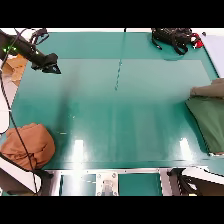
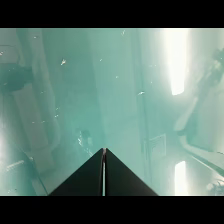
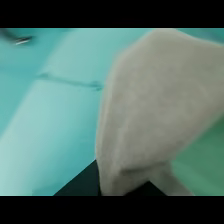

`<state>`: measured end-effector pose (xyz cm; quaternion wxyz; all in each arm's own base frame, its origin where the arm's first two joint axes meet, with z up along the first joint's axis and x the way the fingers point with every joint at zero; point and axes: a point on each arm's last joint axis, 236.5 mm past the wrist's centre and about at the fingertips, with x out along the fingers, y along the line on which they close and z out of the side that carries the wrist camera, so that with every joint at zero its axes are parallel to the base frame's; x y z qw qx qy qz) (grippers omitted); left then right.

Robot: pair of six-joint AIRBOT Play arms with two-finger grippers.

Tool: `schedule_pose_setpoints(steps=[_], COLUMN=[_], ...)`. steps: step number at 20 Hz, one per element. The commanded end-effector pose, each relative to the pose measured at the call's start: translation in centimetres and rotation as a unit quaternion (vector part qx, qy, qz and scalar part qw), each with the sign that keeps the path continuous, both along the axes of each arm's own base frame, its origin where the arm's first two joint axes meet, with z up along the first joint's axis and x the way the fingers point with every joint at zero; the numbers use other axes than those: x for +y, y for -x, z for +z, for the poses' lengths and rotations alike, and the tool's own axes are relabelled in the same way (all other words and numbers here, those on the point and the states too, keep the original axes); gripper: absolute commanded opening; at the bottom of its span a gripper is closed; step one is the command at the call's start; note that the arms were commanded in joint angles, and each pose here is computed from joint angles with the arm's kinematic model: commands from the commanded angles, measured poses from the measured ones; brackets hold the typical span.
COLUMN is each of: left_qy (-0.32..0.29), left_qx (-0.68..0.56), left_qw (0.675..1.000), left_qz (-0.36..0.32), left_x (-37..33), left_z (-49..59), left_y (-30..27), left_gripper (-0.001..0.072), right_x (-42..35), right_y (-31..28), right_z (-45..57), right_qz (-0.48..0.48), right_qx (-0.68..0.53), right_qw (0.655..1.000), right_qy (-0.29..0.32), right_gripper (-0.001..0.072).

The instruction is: Fold the shirts.

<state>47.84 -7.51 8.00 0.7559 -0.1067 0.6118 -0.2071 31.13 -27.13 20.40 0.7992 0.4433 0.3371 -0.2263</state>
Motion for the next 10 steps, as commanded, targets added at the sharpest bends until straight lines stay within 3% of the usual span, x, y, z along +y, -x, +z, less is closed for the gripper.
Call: schedule_pose_setpoints(steps=[1, 7, 8, 9, 10], left_qy=[0.003, 0.008, 0.01, 0.014, 0.018], left_qx=[-0.001, 0.024, 0.023, 0.023, 0.023], left_qw=[1.0, 1.0, 1.0, 1.0, 1.0], left_qz=[-0.001, -0.002, -0.003, -0.004, -0.004], left_x=[-0.1, -0.3, -0.4, -0.6, -0.7], left_z=[0.0, -1.4, -1.4, -1.3, -1.2], left_y=[0.0, 0.7, 0.7, 0.7, 0.7], left_gripper=[0.0021, 0.0021, 0.0021, 0.0021, 0.0021], right_x=[-1.3, 0.4, 0.7, 1.0, 1.6], right_y=[7.1, 16.3, 17.4, 18.4, 19.2], right_z=[-4.4, -14.2, -15.6, -17.1, -18.6], right_qz=[-0.098, -0.18, -0.186, -0.192, -0.194], right_qx=[0.093, 0.225, 0.243, 0.259, 0.272], right_qw=[0.991, 0.953, 0.946, 0.939, 0.933], right_qy=[-0.024, -0.095, -0.106, -0.117, -0.132], right_gripper=[0.0016, 0.0019, 0.0058, 0.0283, 0.0576])
